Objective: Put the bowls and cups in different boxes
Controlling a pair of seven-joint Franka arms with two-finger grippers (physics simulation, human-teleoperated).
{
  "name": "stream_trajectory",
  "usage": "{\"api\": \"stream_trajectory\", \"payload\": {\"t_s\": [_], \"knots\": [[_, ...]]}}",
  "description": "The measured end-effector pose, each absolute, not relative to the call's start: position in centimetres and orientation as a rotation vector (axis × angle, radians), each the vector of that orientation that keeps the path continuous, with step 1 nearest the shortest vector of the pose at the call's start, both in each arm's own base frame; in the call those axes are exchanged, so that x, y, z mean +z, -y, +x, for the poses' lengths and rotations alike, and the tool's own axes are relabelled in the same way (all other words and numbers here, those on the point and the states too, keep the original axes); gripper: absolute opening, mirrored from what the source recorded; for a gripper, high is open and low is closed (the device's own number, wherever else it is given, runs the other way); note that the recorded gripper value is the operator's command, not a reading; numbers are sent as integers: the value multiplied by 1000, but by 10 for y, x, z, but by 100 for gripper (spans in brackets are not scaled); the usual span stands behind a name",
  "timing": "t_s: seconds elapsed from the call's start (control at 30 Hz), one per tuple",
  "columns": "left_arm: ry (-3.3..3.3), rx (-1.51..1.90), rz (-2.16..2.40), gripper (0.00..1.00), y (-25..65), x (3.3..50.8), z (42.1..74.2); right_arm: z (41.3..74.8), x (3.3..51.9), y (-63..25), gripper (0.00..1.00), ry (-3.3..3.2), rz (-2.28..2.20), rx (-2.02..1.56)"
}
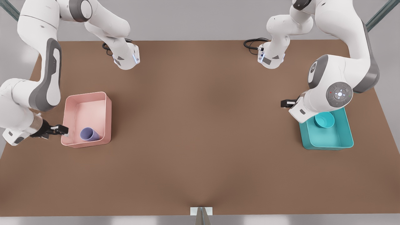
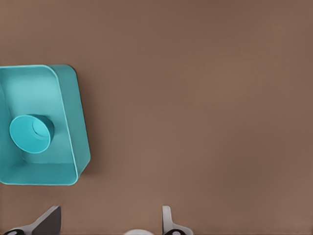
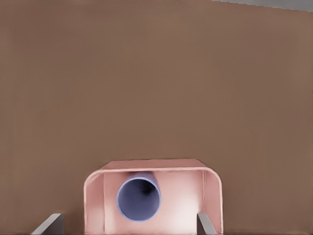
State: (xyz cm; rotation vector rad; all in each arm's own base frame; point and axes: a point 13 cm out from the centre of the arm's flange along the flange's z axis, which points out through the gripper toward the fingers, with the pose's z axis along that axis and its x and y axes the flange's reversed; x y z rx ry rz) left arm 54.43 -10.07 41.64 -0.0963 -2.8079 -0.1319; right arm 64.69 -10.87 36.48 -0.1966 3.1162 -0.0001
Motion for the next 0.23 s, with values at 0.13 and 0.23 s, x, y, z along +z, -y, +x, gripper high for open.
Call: {"api": "stream_trajectory", "payload": {"t_s": [0.13, 0.23], "knots": [[2800, -123, -95, 100, 99, 416, 543, 612, 447, 48, 100, -3128, -244, 23], [2793, -109, -102, 100, 101, 414, 542, 585, 451, 43, 100, -3193, -196, 52]]}}
